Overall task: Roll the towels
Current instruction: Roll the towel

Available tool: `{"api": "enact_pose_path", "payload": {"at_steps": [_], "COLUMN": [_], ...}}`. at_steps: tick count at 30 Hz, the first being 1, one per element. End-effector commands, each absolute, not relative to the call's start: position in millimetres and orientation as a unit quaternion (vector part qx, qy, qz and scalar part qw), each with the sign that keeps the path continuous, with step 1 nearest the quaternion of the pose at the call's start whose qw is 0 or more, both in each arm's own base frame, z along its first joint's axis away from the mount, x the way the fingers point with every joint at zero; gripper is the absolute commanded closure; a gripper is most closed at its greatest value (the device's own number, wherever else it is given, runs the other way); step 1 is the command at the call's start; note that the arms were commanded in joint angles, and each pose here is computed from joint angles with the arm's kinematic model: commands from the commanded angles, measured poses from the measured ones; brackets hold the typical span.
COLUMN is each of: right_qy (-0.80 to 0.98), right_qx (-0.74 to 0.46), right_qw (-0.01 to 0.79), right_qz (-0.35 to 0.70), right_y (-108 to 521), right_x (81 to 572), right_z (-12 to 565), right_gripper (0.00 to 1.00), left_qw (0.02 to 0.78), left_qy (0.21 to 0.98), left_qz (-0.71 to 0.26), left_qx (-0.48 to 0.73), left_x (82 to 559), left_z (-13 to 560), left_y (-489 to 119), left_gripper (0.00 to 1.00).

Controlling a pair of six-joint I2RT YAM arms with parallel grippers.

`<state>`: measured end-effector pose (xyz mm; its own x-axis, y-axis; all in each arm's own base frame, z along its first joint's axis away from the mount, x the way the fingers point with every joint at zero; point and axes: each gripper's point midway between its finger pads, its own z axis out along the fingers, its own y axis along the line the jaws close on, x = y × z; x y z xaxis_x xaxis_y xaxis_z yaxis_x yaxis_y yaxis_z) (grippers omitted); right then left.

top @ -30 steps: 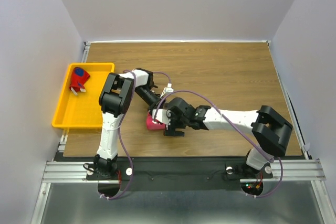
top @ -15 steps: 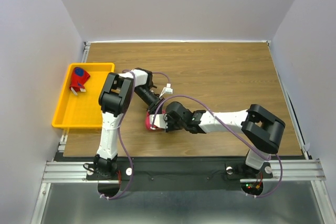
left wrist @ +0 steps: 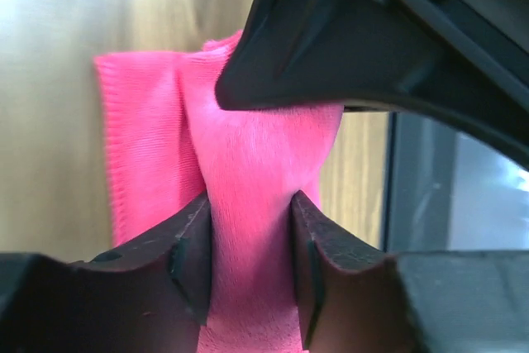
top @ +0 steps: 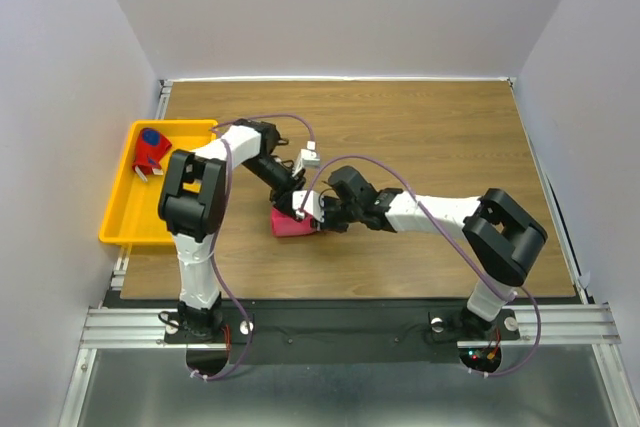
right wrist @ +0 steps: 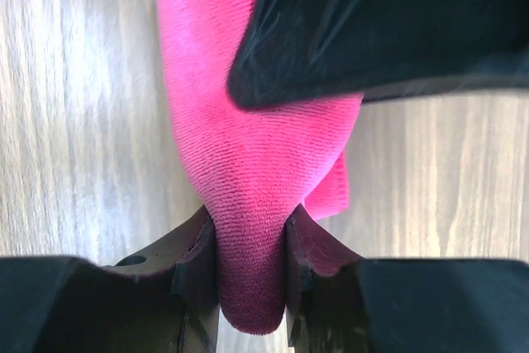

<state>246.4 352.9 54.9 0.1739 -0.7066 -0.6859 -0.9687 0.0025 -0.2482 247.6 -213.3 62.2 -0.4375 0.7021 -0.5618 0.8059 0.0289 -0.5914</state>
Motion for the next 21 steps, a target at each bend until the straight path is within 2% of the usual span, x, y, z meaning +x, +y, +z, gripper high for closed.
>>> {"api": "enact_pose_path", "payload": {"at_steps": [1,10,16,17,19,21], "right_qy": [0.671,0.694,0.700,0.702,0.707,0.710], "right_qx": [-0.670,-0.645,-0.633,-0.629,-0.620,-0.606], "right_qw": [0.200,0.147,0.118,0.111,0.085,0.055], "right_qz": [0.247,0.284,0.309,0.313,0.330,0.355], "right_y": [315,317,323,323,325,325], "right_x": [196,186,178,177,173,165], "right_z": [18,4,2,1,-3,-4], "right_gripper": [0.99,0.99,0.99,0.99,1.00,1.00], "left_qw": [0.172,0.268,0.388,0.415,0.442,0.442], "left_qy": [0.730,0.762,0.746,0.732,0.711,0.699], "left_qz": [-0.348,-0.279,-0.220,-0.190,-0.147,-0.120], "left_qx": [0.562,0.519,0.494,0.506,0.526,0.548], "left_x": [301,318,317,309,294,281], "left_z": [94,132,176,184,189,186], "left_y": [-168,-115,-89,-87,-84,-85], "left_gripper": [0.48,0.45,0.43,0.42,0.31,0.27]}}
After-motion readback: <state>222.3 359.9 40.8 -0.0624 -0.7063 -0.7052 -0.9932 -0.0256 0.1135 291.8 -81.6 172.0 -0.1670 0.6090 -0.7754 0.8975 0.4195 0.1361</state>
